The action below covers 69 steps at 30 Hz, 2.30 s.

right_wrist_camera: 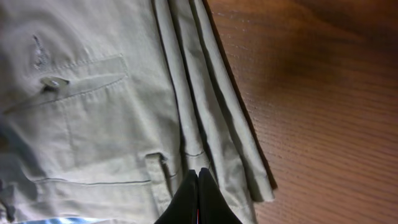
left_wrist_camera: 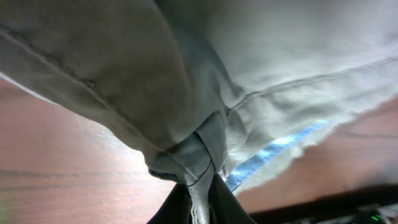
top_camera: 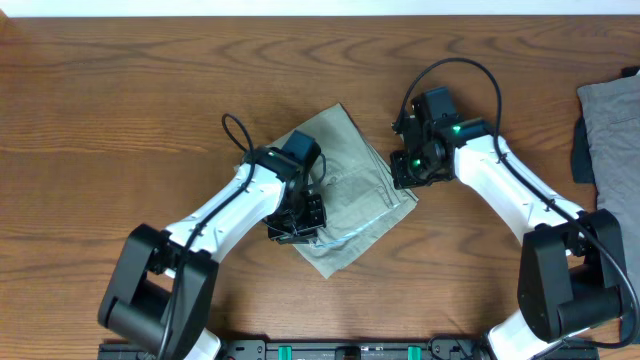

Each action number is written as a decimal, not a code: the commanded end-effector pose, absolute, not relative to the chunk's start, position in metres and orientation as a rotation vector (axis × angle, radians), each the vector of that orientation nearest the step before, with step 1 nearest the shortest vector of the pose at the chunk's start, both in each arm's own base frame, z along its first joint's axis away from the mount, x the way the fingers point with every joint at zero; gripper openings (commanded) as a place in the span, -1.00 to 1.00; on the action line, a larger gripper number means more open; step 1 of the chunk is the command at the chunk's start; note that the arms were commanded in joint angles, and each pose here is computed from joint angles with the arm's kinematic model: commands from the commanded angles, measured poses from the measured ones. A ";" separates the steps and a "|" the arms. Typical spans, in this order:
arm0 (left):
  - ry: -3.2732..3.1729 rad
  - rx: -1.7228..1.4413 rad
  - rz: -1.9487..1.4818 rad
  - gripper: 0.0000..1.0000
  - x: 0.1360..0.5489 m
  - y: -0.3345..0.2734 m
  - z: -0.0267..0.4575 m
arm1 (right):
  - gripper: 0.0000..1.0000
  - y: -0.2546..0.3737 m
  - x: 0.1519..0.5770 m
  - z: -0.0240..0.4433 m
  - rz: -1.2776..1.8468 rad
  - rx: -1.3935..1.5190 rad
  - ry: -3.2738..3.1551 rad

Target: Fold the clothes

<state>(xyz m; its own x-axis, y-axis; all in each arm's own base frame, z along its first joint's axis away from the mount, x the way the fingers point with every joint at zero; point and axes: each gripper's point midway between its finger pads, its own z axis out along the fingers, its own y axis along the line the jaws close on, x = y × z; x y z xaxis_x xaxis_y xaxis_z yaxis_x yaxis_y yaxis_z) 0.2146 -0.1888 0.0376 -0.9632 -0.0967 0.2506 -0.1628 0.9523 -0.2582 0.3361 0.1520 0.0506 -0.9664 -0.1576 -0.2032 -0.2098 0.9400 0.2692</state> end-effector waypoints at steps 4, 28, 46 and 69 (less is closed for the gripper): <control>-2.899 0.071 0.300 -0.74 0.222 -0.171 0.012 | -0.98 0.146 0.326 0.025 0.413 -0.284 2.935; -3.166 -0.071 0.385 -0.69 0.305 -0.140 0.011 | -0.98 0.133 0.287 0.000 0.412 -0.084 3.053; -3.175 -0.059 0.393 -0.66 0.309 -0.141 0.014 | -0.25 0.160 0.305 0.037 0.608 -0.108 2.968; -3.169 -0.035 0.398 -0.58 0.308 -0.142 0.014 | -0.14 0.155 0.328 0.051 0.701 -0.014 2.810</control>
<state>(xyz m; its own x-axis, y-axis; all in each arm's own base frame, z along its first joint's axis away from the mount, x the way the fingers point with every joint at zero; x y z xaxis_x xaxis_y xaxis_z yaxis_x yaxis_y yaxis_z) 0.3005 -0.1426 0.0130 -0.9984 0.0301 -0.0482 0.0413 0.9669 -0.2519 0.3045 0.1552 0.0169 -0.9873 0.0214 -0.1576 -0.0497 0.8997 0.4336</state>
